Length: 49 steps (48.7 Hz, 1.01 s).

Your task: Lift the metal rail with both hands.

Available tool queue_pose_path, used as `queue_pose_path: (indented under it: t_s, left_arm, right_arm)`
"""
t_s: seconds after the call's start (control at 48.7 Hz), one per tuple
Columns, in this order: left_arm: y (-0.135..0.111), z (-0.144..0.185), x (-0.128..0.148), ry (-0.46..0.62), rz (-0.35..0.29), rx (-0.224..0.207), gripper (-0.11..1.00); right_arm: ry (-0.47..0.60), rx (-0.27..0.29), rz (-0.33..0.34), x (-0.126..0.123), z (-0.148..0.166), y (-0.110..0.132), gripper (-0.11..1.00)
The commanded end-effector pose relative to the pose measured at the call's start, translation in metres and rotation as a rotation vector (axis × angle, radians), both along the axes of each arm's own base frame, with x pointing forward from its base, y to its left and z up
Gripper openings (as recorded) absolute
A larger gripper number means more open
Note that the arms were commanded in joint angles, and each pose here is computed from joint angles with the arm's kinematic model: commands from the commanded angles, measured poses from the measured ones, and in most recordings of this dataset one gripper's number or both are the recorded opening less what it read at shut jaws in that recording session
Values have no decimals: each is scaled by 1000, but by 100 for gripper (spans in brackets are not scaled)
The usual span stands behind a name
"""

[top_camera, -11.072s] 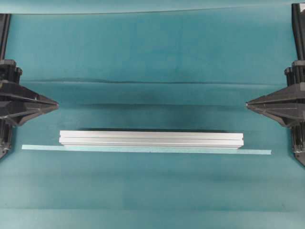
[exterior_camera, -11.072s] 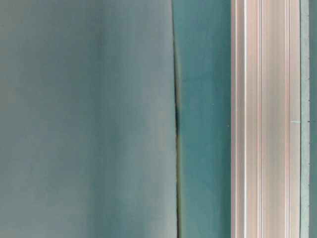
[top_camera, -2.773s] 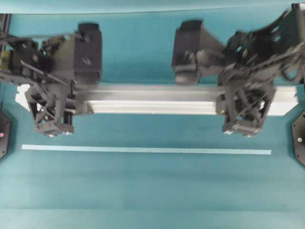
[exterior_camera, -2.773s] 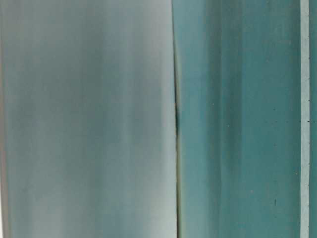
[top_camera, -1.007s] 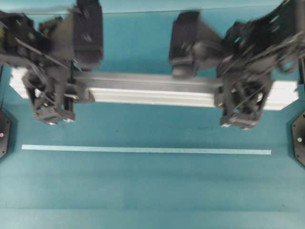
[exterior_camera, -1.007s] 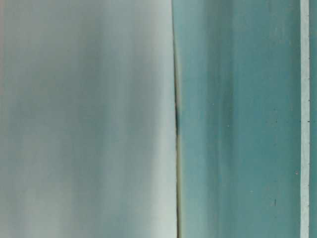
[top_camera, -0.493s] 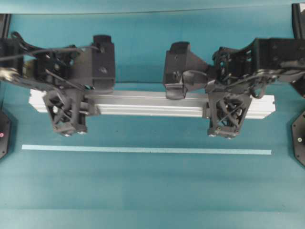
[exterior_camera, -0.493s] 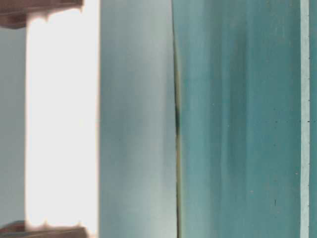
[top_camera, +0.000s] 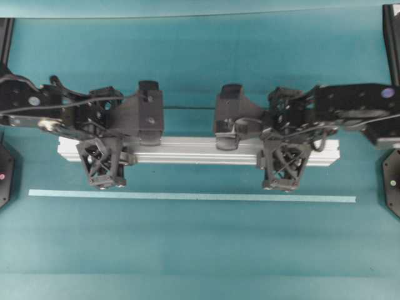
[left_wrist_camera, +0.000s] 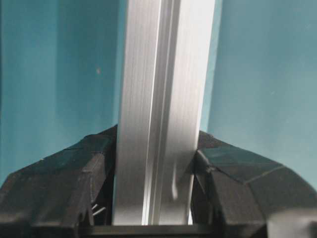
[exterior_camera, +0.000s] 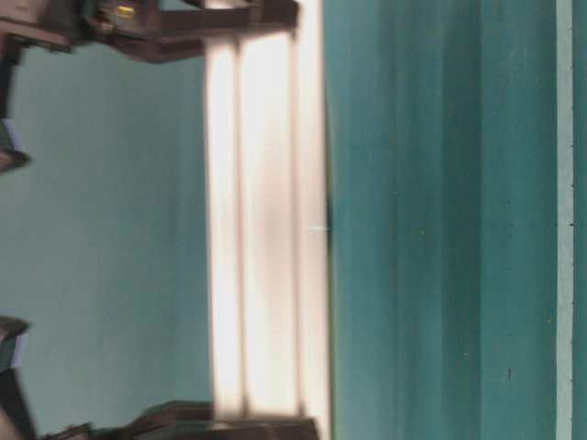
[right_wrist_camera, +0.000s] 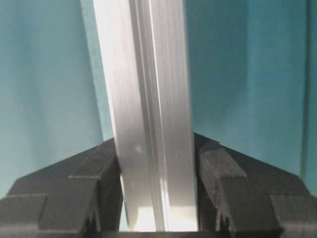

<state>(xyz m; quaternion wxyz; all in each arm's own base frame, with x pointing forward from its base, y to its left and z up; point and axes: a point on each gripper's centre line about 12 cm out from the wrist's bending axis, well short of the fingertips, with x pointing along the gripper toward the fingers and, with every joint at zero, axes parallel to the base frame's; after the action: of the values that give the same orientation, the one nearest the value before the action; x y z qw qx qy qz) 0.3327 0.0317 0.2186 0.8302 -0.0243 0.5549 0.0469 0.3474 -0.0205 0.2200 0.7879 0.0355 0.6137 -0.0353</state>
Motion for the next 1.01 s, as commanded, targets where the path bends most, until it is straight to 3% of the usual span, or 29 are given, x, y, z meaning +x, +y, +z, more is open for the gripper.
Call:
queue_pose_path:
  t_s: [0.0,0.472,0.986]
  left_arm:
    - [5,-3,5,-17,23,-1,36]
    - [-5,-48,10,22,6,-11,36]
    - [-19,-82,6,24,66,-53,36]
  right_arm:
    - [-32,-1,15,7,-5,4,38]
    - [-22,8,30,3,-49,15,38]
    - [-51,24,43,-9,-82,27,38]
